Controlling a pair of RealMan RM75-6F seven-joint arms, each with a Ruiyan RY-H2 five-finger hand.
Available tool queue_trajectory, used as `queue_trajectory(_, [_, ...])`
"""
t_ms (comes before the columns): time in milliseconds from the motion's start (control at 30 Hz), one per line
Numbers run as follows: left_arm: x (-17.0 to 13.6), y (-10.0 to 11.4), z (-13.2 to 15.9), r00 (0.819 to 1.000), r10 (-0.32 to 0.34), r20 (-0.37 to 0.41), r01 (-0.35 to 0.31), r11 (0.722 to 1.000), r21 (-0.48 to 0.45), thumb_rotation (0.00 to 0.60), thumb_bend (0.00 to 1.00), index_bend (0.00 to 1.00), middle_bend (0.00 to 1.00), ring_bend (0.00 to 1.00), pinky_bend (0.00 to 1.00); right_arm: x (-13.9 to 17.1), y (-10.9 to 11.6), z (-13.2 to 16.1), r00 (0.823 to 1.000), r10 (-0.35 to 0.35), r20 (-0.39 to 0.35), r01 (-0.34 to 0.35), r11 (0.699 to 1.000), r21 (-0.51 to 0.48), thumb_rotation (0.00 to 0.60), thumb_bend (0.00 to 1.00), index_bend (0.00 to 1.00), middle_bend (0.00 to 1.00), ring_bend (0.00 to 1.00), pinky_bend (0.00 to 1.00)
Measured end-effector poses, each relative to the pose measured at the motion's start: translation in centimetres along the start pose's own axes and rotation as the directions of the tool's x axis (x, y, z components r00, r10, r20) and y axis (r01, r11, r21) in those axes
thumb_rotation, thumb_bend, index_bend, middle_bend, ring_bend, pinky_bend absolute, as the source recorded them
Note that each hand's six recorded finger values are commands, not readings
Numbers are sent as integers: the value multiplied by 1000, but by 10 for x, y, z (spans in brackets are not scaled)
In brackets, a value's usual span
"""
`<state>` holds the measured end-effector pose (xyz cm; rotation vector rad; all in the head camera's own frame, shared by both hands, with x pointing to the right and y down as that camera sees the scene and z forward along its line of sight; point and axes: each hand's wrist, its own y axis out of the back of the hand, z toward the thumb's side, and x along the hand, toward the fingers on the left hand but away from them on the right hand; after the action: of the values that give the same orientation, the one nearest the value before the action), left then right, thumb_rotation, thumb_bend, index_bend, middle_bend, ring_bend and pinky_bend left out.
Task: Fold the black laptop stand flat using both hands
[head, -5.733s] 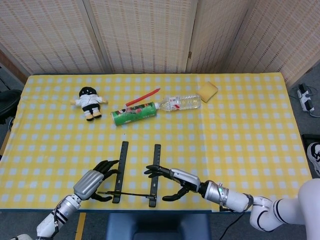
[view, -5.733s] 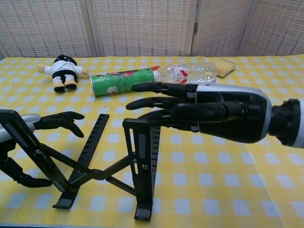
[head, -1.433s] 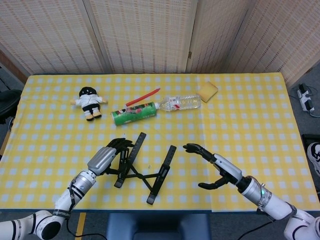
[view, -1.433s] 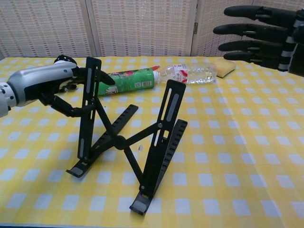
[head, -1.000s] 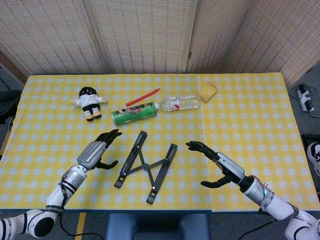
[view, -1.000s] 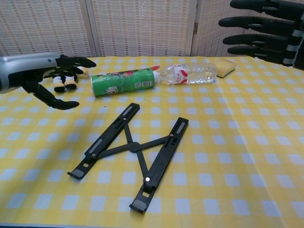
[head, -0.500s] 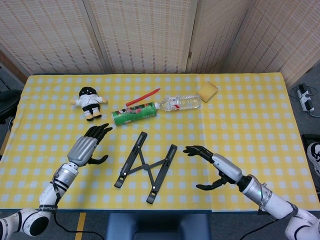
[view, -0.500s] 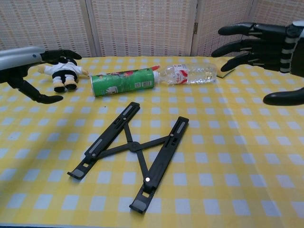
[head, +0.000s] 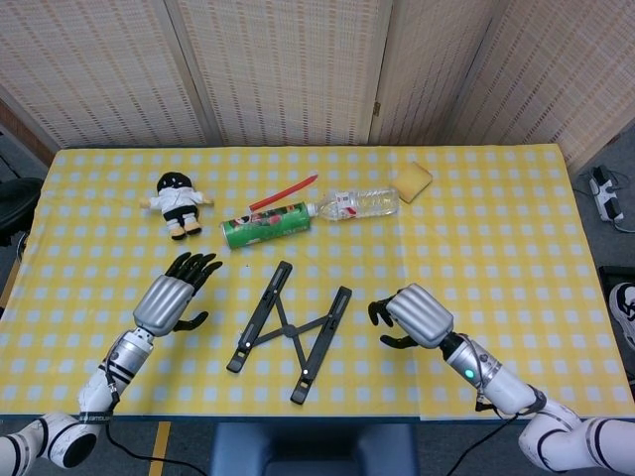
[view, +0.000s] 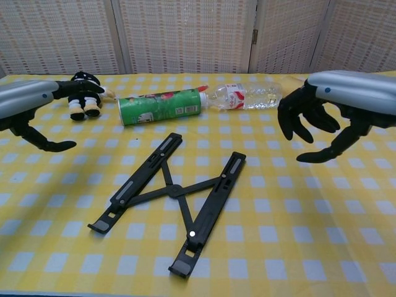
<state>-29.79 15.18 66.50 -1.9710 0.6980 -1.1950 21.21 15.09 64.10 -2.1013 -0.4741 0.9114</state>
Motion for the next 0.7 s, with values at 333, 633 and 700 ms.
queue_trajectory(333, [-21, -5, -6, 1000, -2, -18, 1, 999, -35, 600, 296, 60, 77, 0, 0, -64, -37, 3, 999, 20, 46, -29, 977, 210, 600, 258, 678, 831, 916, 870])
queue_trajectory(633, [-27, -5, -10, 1000, -3, -26, 1, 999, -52, 600, 294, 48, 77, 0, 0, -99, -59, 7, 996, 55, 64, -69, 968, 240, 600, 259, 678, 831, 918, 870])
queue_trajectory(700, [-29, -6, -10, 1000, -6, -26, 4, 998, -59, 600, 294, 42, 77, 0, 0, -105, -64, 10, 996, 64, 61, -77, 967, 245, 600, 258, 678, 831, 917, 870])
